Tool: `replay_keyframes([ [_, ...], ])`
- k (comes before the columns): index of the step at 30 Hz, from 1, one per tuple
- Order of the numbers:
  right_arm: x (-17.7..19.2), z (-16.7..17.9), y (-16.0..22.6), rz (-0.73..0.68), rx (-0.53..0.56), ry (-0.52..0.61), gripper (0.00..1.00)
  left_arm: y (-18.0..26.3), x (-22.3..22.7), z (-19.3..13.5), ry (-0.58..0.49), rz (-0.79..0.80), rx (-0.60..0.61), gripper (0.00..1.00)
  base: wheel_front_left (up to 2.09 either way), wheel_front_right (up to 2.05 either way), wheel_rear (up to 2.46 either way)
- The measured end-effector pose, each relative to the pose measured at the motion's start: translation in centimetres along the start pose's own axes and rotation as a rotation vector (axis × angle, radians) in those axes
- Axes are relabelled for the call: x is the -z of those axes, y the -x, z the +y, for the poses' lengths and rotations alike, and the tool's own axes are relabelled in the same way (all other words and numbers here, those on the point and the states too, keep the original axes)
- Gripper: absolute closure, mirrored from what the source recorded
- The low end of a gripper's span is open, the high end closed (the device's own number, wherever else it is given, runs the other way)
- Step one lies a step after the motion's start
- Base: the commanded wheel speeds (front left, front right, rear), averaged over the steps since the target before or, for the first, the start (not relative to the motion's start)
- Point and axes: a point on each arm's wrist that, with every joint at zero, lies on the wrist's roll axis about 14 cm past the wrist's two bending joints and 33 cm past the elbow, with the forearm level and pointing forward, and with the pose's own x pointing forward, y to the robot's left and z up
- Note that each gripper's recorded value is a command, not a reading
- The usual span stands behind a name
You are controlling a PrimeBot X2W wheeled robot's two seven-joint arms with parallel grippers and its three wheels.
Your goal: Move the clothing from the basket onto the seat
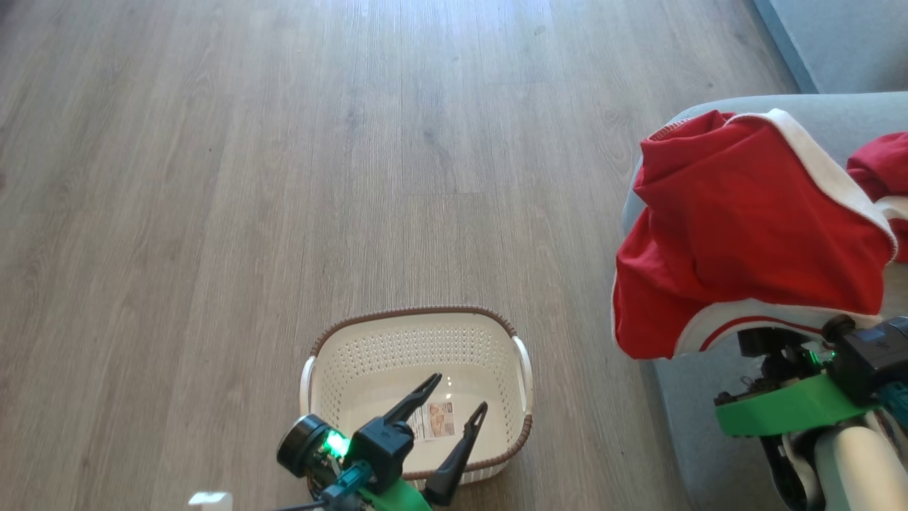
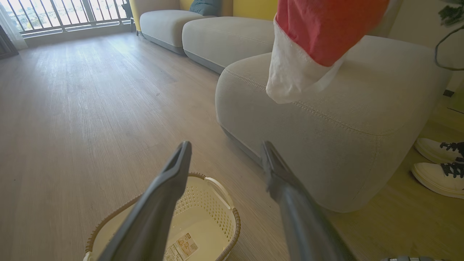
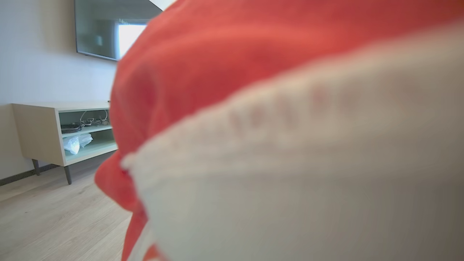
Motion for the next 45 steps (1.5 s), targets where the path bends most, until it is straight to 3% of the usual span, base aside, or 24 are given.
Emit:
replay_keyframes([
  [23, -0.9, -3.2, 2.0, -0.006, 0.102, 0.042, 1.00, -1.4, -0.3, -1.9, 0.007, -0.009, 0.078, 0.00, 0.00, 0.00, 0.00],
  [45, -4.2, -12.9, 12.6, 0.029, 0.494, 0.195, 1.00, -5.6, 0.1, -12.0, 0.048, 0.003, 0.449, 0.00, 0.00, 0.00, 0.00],
])
